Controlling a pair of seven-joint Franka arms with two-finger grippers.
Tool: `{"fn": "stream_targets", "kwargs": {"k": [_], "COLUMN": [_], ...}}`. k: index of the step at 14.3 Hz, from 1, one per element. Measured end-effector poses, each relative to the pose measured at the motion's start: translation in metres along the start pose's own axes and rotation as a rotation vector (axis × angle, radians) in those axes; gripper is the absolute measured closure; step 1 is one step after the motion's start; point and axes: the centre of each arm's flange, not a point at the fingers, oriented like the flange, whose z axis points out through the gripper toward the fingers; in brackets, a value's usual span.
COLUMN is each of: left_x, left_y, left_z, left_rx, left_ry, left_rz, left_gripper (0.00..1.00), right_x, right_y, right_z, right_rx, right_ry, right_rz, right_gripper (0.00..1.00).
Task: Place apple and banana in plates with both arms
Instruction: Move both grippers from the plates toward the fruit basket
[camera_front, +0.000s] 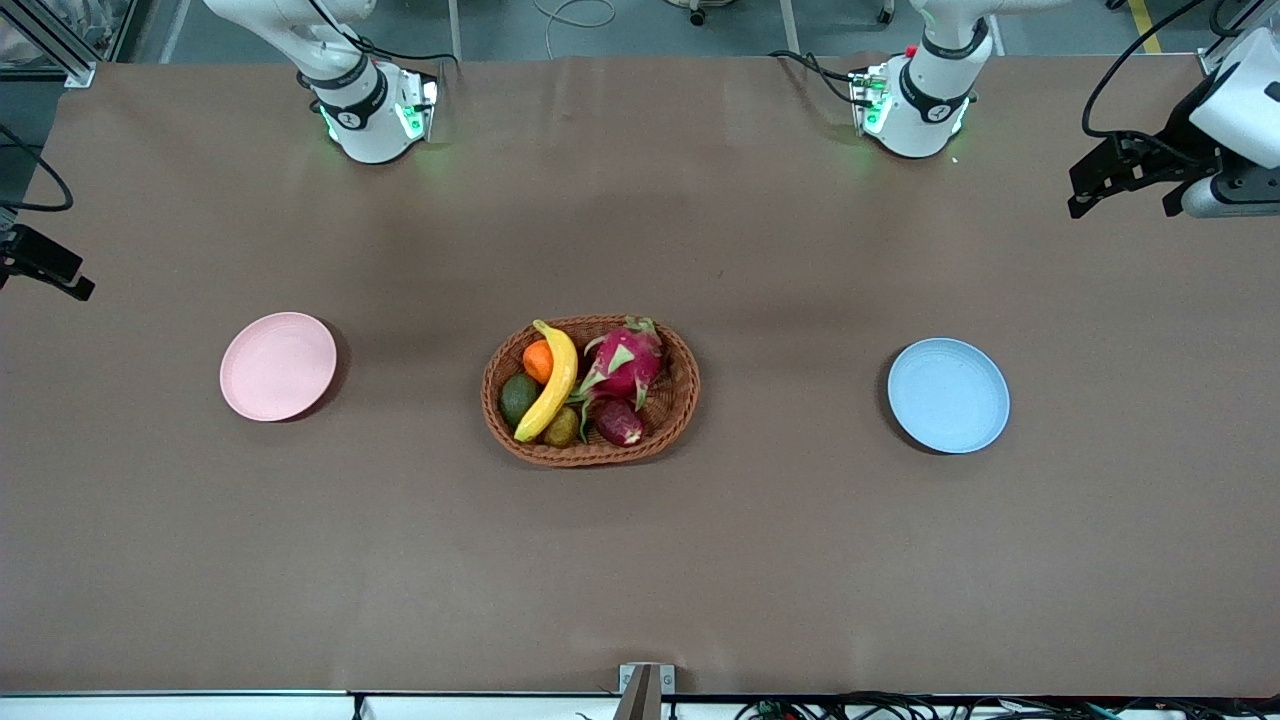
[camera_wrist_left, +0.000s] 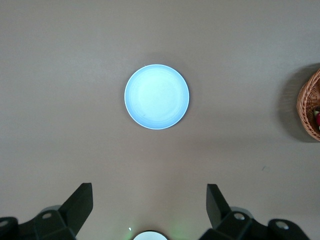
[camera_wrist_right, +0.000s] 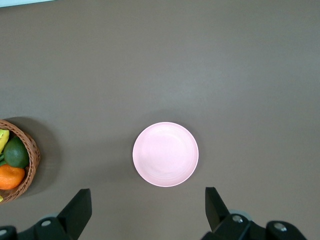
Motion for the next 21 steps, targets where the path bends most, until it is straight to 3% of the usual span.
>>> {"fn": "stream_targets", "kwargs": {"k": [8,11,17,21], "left_x": [0.025,0.054,0.095,0.103], "left_y": [0.018,0.07,0.19,0.264], "left_z": [0.027,0.069,0.188,0.255], "left_rx": [0.0,-0.009,-0.059,-0.118], "left_ry": [-0.05,-0.071,-0.093,-0.064], "left_rz": [0.016,-0.018,-0.15,-0.283], "left_gripper": [0.0,0.0,0.0,0.0], "right_x": [-0.003,-0.002,0.02,0.02], "right_y": [-0.002,-0.026,-0.108,-0.193], "right_z": [0.005,0.023,0.11,0.154], "right_rx": [0.0,0.0,-0.013,-0.003], "right_ry": [-0.031,-0.065,-0.167,-0.168], "right_rz": [-0.003,-0.046,-0.149,-0.13], "right_gripper": [0.0,0.0,0.0,0.0]}}
